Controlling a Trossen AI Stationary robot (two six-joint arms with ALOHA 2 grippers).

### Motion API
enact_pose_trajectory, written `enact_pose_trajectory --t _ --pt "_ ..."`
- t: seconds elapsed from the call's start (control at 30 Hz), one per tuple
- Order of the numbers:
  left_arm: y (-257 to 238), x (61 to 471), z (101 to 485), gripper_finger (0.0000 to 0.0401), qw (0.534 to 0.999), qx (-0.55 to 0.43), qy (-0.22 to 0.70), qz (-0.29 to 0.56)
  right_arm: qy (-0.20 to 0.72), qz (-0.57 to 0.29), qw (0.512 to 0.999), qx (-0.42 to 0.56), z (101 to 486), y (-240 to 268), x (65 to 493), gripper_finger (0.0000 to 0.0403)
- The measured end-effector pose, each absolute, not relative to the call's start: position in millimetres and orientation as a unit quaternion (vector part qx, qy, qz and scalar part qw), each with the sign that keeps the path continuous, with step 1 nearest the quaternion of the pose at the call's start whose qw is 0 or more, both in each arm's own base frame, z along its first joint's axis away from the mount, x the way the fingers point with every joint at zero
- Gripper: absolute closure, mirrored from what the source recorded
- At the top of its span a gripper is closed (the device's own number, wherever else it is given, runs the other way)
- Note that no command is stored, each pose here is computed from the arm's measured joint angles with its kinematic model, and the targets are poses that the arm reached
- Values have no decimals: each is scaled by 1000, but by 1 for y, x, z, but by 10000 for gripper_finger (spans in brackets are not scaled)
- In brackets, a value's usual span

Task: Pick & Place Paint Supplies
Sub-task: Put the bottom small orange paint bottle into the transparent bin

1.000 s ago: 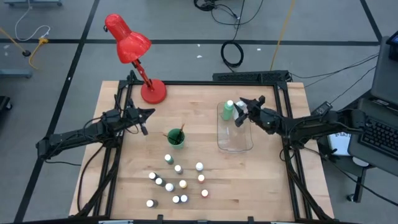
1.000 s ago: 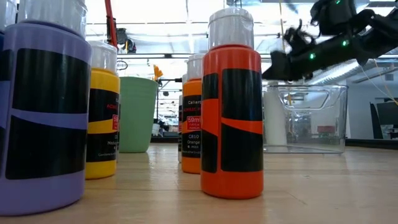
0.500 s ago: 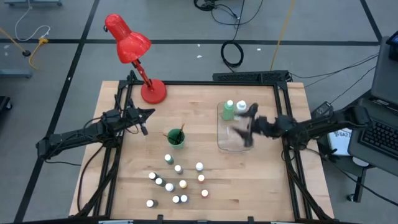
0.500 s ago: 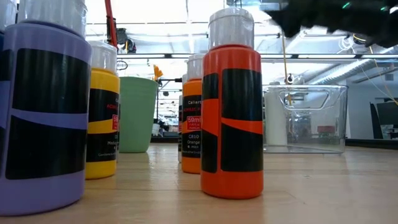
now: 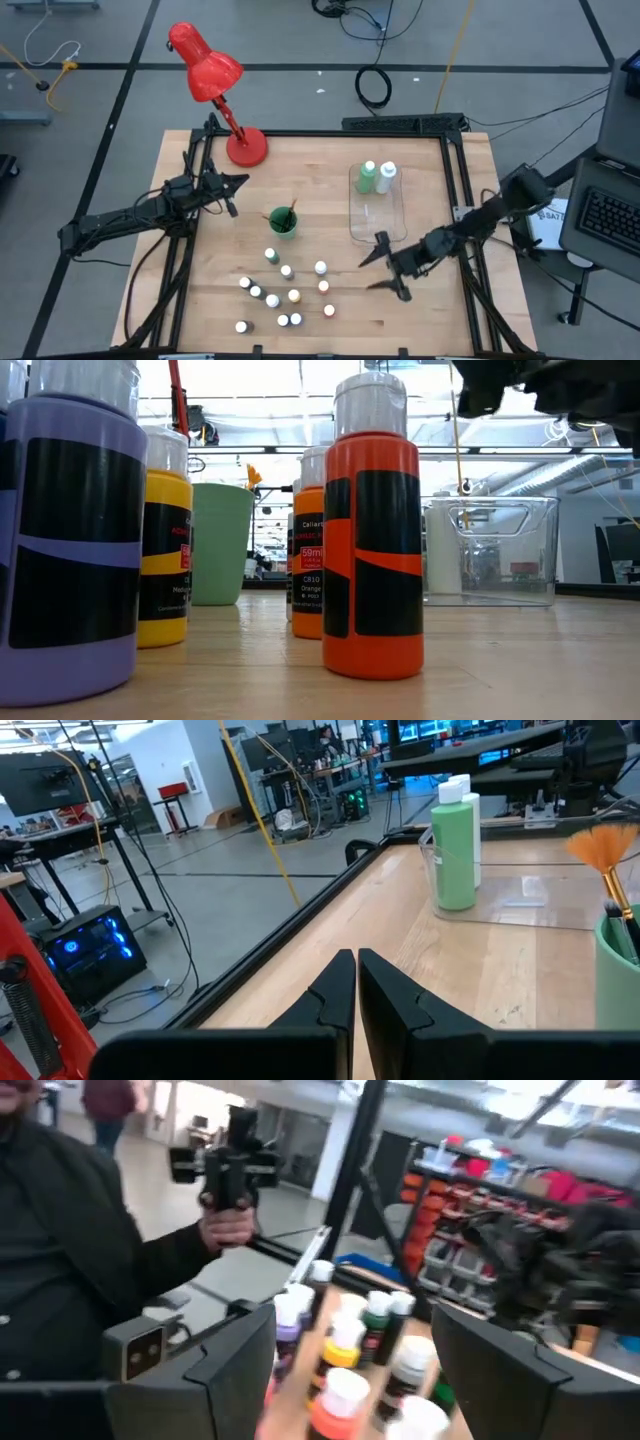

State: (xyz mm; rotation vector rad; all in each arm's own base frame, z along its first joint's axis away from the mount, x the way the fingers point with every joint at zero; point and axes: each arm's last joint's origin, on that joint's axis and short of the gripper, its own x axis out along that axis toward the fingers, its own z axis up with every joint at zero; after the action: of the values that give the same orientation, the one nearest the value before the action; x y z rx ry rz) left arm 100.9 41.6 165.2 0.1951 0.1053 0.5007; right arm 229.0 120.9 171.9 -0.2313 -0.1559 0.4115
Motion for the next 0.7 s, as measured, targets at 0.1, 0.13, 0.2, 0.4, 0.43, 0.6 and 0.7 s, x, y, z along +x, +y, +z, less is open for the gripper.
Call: enact_pose_trajectory --t 0.1,0.13,0.2,0.4,0.43,0.6,0.7 --pt "42 101 165 380 963 96 51 247 -40 227 966 -121 166 131 245 144" --pt "42 101 165 380 963 96 51 248 -24 229 966 -120 164 133 251 144" --pt "42 101 165 380 963 95 50 247 0 228 967 -112 164 137 262 144" --pt "42 101 163 380 963 92 60 246 29 234 966 -105 176 152 288 144" --pt "42 101 163 380 963 93 61 246 31 234 967 -99 180 154 293 144" --pt "42 101 164 380 963 94 57 247 64 228 971 -42 187 158 306 144" --pt "42 101 164 380 963 93 56 246 80 235 968 -22 180 161 311 144"
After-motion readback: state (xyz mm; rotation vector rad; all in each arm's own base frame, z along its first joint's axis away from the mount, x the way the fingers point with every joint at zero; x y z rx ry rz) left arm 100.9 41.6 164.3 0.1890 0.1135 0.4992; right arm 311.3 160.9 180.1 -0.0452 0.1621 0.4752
